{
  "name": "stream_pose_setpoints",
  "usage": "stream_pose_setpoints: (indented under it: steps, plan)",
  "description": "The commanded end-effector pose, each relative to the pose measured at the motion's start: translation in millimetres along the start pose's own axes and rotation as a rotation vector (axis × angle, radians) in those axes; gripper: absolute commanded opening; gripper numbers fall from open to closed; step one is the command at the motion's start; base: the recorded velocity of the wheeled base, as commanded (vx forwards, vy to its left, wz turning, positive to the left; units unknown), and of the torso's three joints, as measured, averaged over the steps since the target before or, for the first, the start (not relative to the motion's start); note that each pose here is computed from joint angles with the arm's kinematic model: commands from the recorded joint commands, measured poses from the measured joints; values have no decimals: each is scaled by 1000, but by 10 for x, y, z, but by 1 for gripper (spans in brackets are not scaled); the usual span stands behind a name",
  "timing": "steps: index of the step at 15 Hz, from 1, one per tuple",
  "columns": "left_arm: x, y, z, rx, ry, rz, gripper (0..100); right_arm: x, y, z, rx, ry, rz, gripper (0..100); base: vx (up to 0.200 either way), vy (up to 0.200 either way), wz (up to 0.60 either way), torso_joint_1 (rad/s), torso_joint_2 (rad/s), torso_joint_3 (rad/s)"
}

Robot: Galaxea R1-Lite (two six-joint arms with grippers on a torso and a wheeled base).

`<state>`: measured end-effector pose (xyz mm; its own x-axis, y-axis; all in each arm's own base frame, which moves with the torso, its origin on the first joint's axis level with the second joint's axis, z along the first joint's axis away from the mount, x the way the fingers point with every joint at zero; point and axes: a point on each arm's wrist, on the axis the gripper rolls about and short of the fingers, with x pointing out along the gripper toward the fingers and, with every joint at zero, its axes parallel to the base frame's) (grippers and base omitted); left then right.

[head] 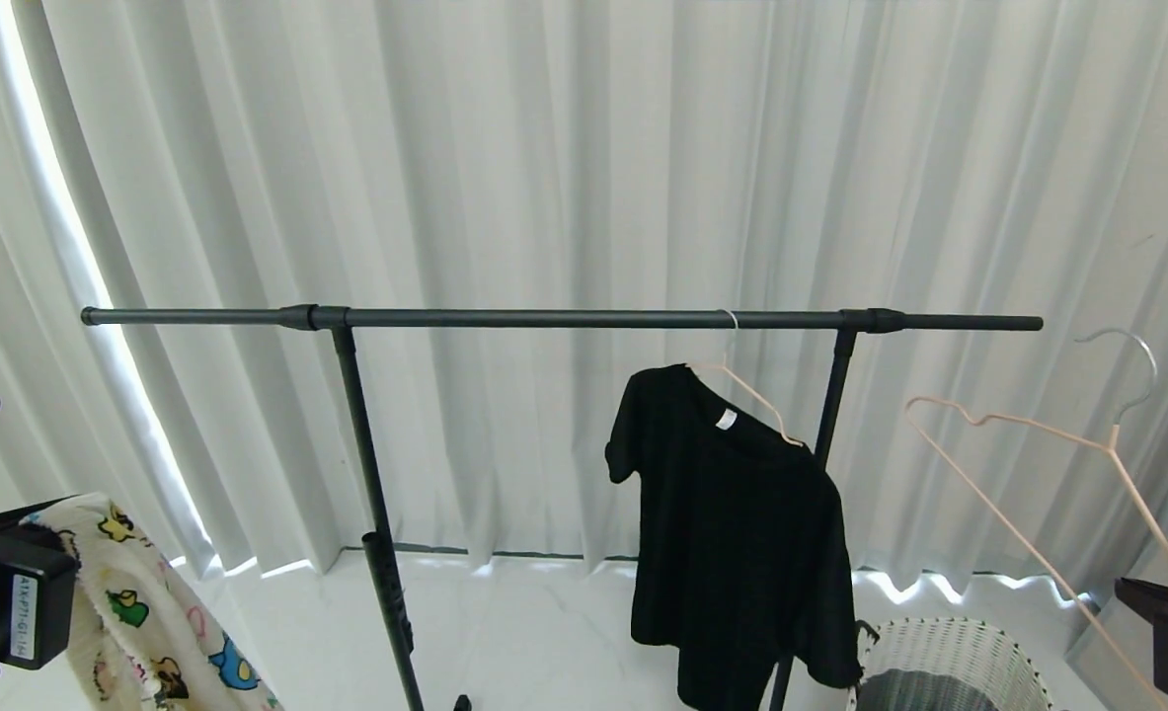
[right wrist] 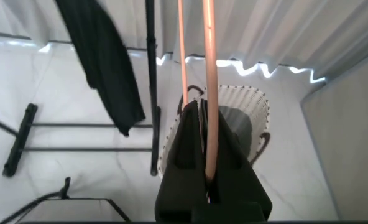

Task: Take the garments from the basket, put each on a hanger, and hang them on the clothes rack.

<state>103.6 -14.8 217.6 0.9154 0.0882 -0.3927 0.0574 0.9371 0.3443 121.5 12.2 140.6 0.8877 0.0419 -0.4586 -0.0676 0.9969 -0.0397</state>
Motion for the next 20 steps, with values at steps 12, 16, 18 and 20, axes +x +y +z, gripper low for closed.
stream_pose_setpoints:
  steps: [12,16,18,20]
  plan:
    - [34,-99,-112,35,30,-61,0,-99,147,26,-56,-47,255,0,-167,0,0,3,3,2]
    - [381,-335,118,45,54,-150,0,-227,589,-113,-236,20,689,0,0,0,0,0,0,0]
    - [727,-526,345,15,65,-74,0,-280,754,-193,-296,75,821,0,0,0,0,0,0,0]
    - [1018,-838,587,-70,84,-78,0,-379,873,-234,-304,108,933,0,0,0,0,0,0,0]
